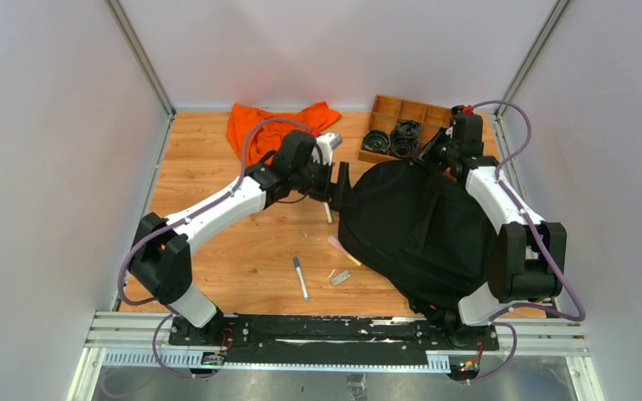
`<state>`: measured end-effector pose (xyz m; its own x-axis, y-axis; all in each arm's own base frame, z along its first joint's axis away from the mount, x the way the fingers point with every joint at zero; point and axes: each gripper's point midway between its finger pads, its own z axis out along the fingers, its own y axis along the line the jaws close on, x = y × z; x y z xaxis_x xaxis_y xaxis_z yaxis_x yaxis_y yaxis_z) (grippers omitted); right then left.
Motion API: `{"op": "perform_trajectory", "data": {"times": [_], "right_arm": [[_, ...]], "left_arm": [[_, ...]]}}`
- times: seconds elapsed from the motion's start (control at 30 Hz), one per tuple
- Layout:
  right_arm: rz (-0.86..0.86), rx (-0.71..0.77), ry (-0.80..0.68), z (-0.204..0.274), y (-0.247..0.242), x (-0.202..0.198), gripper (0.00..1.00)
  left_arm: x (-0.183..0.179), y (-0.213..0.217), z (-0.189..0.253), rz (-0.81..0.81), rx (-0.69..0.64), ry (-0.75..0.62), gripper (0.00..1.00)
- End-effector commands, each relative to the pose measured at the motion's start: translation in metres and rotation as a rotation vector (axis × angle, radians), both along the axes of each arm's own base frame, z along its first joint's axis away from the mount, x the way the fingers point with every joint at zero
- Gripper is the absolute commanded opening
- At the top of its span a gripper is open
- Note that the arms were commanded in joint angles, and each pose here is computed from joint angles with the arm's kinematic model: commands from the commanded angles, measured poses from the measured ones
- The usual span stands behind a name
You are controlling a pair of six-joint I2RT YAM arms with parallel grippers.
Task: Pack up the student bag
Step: Zip the student bag at the center of the board.
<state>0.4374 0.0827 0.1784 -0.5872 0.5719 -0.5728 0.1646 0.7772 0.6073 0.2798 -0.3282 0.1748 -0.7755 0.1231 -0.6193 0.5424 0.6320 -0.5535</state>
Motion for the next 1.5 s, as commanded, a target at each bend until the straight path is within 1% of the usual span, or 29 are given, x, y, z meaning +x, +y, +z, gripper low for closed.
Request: {"op": "perform_trajectory", "data": {"times": [0.0, 0.07, 0.2, 0.3, 0.4, 0.47, 0.53, 0.57, 0.6, 0.63, 0.67, 0.7, 0.8, 0.9, 0.97, 1.17, 1.3, 1.33, 1.37, 1.4, 1.43, 1.47], "right_arm": [[0.04, -0.022, -0.059, 0.021, 0.004, -0.007, 0.0], [0.066, -0.028, -0.047, 0.02, 0.006, -0.007, 0.0], [0.071, -0.034, -0.035, 0.018, 0.006, -0.009, 0.0], [0.096, -0.023, -0.037, 0.015, 0.01, -0.007, 0.0], [0.114, -0.04, -0.016, 0.008, 0.01, -0.007, 0.0], [0.114, -0.046, -0.006, 0.003, 0.009, -0.008, 0.0], [0.114, -0.046, 0.002, -0.002, 0.009, -0.009, 0.0], [0.112, -0.047, 0.008, -0.005, 0.008, -0.008, 0.0], [0.113, -0.051, 0.012, -0.007, 0.008, -0.008, 0.0], [0.112, -0.058, 0.017, -0.01, 0.006, -0.006, 0.0], [0.106, -0.061, 0.028, -0.014, 0.003, -0.006, 0.0], [0.101, -0.062, 0.037, -0.017, 0.0, -0.006, 0.0], [0.068, -0.063, 0.061, -0.026, -0.015, -0.007, 0.0], [0.009, -0.061, 0.075, -0.031, -0.041, -0.008, 0.0], [-0.025, -0.051, 0.086, -0.034, -0.057, -0.01, 0.0], [-0.055, -0.046, 0.106, -0.038, -0.073, -0.022, 0.0], [-0.058, -0.05, 0.1, -0.032, -0.073, -0.029, 0.0], [-0.049, -0.048, 0.099, -0.029, -0.072, -0.03, 0.05], [-0.051, -0.054, 0.104, -0.024, -0.072, -0.034, 0.25], [-0.067, -0.077, 0.115, -0.021, -0.076, -0.039, 0.42], [-0.08, -0.1, 0.118, -0.017, -0.079, -0.047, 0.53], [-0.117, -0.137, 0.121, -0.013, -0.087, -0.057, 0.66]], "left_arm": [[0.045, 0.004, 0.029, -0.003, 0.116, -0.187, 0.82], [0.061, -0.001, 0.022, -0.017, 0.17, -0.181, 0.81], [0.088, -0.017, 0.014, -0.048, 0.221, -0.192, 0.79], [0.095, -0.021, -0.007, -0.117, 0.281, -0.159, 0.77], [0.095, -0.033, -0.012, -0.178, 0.254, -0.13, 0.76], [0.1, -0.042, -0.012, -0.179, 0.223, -0.127, 0.75], [0.105, -0.048, -0.016, -0.178, 0.211, -0.12, 0.7], [0.107, -0.049, -0.019, -0.176, 0.216, -0.116, 0.63], [0.111, -0.049, -0.021, -0.173, 0.222, -0.119, 0.46], [0.114, -0.047, -0.025, -0.165, 0.232, -0.117, 0.23], [0.121, -0.041, -0.028, -0.14, 0.236, -0.108, 0.03], [0.126, -0.035, -0.03, -0.12, 0.23, -0.093, 0.0], [0.139, -0.021, -0.032, -0.074, 0.148, -0.048, 0.0], [0.15, 0.0, -0.027, 0.001, 0.08, -0.037, 0.0], [0.149, 0.01, -0.028, 0.019, 0.05, -0.025, 0.0], [0.137, 0.017, -0.038, 0.022, 0.045, -0.002, 0.0], [0.137, 0.012, -0.039, 0.036, 0.004, 0.023, 0.0], [0.137, 0.01, -0.037, 0.034, -0.008, 0.028, 0.0], [0.136, 0.008, -0.036, 0.033, -0.018, 0.031, 0.0], [0.137, 0.008, -0.034, 0.04, -0.027, 0.032, 0.0], [0.138, 0.009, -0.033, 0.052, -0.028, 0.034, 0.0], [0.138, 0.008, -0.031, 0.057, -0.031, 0.032, 0.0]]}}
